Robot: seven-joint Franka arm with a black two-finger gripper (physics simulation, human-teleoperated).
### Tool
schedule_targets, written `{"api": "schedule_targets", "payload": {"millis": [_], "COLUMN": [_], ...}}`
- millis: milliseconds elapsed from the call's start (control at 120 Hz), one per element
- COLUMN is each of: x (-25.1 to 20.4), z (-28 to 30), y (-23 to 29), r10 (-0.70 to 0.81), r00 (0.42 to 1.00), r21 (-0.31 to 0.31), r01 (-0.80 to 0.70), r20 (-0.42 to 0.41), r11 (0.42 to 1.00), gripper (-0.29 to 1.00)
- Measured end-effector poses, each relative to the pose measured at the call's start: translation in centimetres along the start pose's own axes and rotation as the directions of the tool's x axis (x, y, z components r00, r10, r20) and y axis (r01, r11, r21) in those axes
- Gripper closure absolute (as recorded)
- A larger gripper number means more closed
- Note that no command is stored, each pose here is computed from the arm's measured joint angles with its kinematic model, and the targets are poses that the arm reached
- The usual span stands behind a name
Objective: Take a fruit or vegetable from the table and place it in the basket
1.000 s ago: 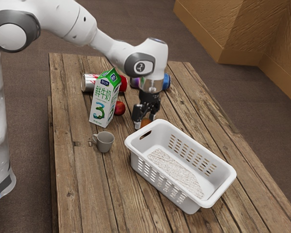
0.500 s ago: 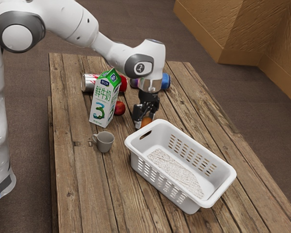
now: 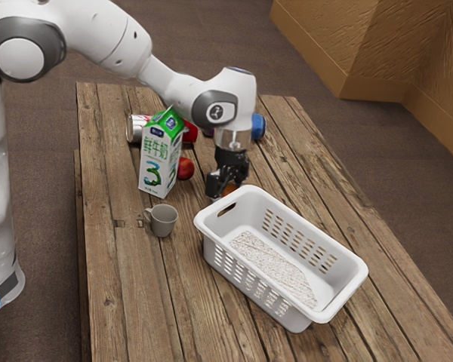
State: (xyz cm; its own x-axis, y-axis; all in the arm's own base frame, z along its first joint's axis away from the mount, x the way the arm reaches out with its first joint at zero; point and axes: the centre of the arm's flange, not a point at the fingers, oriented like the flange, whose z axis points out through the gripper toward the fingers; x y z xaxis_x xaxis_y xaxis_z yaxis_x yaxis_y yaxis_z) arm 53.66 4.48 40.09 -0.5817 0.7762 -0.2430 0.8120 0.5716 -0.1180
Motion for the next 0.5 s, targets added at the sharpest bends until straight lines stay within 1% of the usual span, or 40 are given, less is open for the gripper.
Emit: {"api": "schedule_targets", "payload": {"millis": [83,275,367,425,500], "x": [0.1,0.5,0.6,0.3,-0.6], "z": [-0.2,-0.3,-1.2,-3.7,-8.2], "y": [0.0,0.3,0.2,-0.5,-2.2], "r10": [0.0,-0.003,0.002,0.017,0.058], "r00": [1.0,1.0,1.0,0.999,0.998], "r21": [0.0,0.007,-0.006,-0.043,-0.108], "r01": [0.0,0.003,-0.002,-0.016,-0.054], "r20": [0.005,0.008,0.016,0.029,0.034], "r11": [1.0,1.0,1.0,0.999,0.993], "gripper": [0.44,0.47,0.48,0.5,0.45]}}
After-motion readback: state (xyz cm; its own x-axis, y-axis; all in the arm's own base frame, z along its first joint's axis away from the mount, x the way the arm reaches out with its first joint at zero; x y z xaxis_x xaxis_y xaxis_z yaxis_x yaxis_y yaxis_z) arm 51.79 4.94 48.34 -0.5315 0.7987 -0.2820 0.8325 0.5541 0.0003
